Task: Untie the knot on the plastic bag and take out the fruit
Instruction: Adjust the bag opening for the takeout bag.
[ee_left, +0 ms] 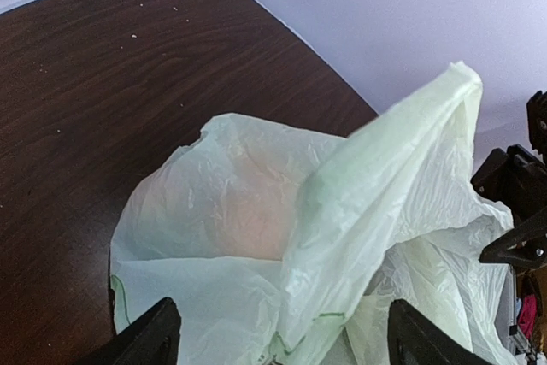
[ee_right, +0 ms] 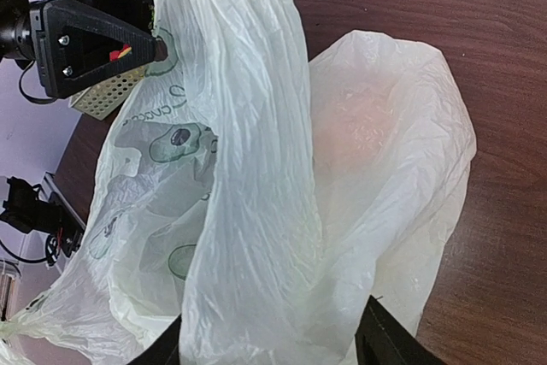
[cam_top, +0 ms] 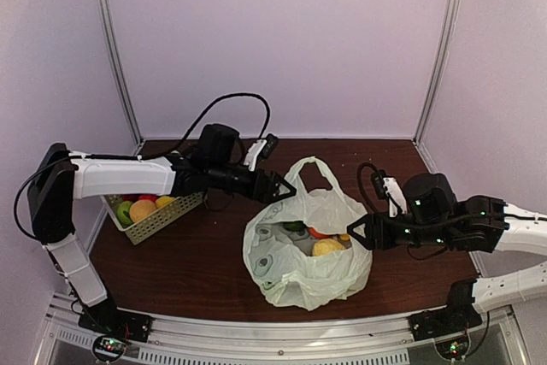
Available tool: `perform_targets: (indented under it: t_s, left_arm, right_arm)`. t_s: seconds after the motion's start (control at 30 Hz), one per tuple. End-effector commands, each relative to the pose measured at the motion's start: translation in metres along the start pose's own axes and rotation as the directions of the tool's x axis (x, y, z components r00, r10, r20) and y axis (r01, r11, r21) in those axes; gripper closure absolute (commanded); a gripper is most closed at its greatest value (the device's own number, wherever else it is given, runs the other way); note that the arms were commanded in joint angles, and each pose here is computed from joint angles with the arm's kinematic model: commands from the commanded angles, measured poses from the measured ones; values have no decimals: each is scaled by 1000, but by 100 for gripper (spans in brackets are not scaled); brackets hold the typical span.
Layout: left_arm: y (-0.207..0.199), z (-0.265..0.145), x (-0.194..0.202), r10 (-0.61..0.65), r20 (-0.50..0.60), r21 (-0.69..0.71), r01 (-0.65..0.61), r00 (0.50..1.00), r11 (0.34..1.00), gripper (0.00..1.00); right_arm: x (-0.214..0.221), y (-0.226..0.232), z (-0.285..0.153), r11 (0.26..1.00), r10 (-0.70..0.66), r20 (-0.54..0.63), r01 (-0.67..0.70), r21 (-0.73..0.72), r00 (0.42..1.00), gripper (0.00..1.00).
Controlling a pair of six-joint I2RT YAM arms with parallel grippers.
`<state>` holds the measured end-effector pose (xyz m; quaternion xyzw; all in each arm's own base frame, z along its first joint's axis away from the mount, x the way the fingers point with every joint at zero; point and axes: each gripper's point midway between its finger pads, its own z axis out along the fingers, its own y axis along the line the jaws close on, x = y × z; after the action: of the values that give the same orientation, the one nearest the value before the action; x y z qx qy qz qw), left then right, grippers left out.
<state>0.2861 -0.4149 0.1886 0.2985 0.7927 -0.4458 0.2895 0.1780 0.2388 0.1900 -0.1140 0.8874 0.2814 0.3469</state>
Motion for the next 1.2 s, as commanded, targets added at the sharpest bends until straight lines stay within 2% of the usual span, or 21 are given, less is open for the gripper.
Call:
perform_targets:
  t_s: [0.0, 0.1, 0.13, 0.23, 0.3, 0.43, 0.7, 0.87, 1.0, 1.13, 1.17]
  left_arm:
    - [-5, 10, -17, 14, 40, 24, -15, 999, 1000, 27]
    - [-2, 15, -16, 5, 38, 27, -6, 999, 1000, 49]
    - [-4, 16, -17, 7, 43, 41, -8, 999, 999, 54]
    - [-11, 15, -19, -6, 58, 79, 2, 998, 997, 85]
    - [-12, 12, -23, -8, 74, 75, 3, 997, 997, 100]
    - [-15, -6, -37, 9, 140, 27, -13, 990, 1000, 100]
    - [-43, -59, -64, 53, 291, -13, -52, 955, 999, 100]
    - [-64, -77, -54, 90, 339, -83, -65, 936, 994, 100]
    - [-78, -84, -30, 88, 363, -132, -42, 928, 990, 100]
    - [-74, -78, -1, 50, 368, -167, 13, 929, 986, 100]
    - [-73, -75, 7, 47, 357, -179, 19, 933, 984, 100]
  right_arm:
    - [2, 0, 0, 1000, 9, -2, -9, -3, 1000, 44]
    - [2, 0, 0, 1000, 12, -3, -12, -5, 1000, 48]
    - [3, 0, 0, 1000, 13, -4, -13, -5, 1000, 52]
    - [2, -2, 1, 1000, 22, 6, -22, 4, 1000, 71]
    - [-1, -7, 2, 999, 42, 23, -42, 32, 999, 82]
    - [-18, -17, 7, 994, 40, 54, -45, 103, 998, 100]
    - [-112, -4, 13, 983, -88, 119, 67, 168, 989, 100]
    - [-162, 28, 13, 979, -174, 158, 153, 134, 972, 100]
    - [-164, 34, 20, 979, -184, 148, 168, 113, 972, 100]
    - [-142, 21, 28, 979, -174, 107, 160, 126, 979, 100]
    - [-135, 18, 29, 979, -171, 92, 159, 126, 981, 96]
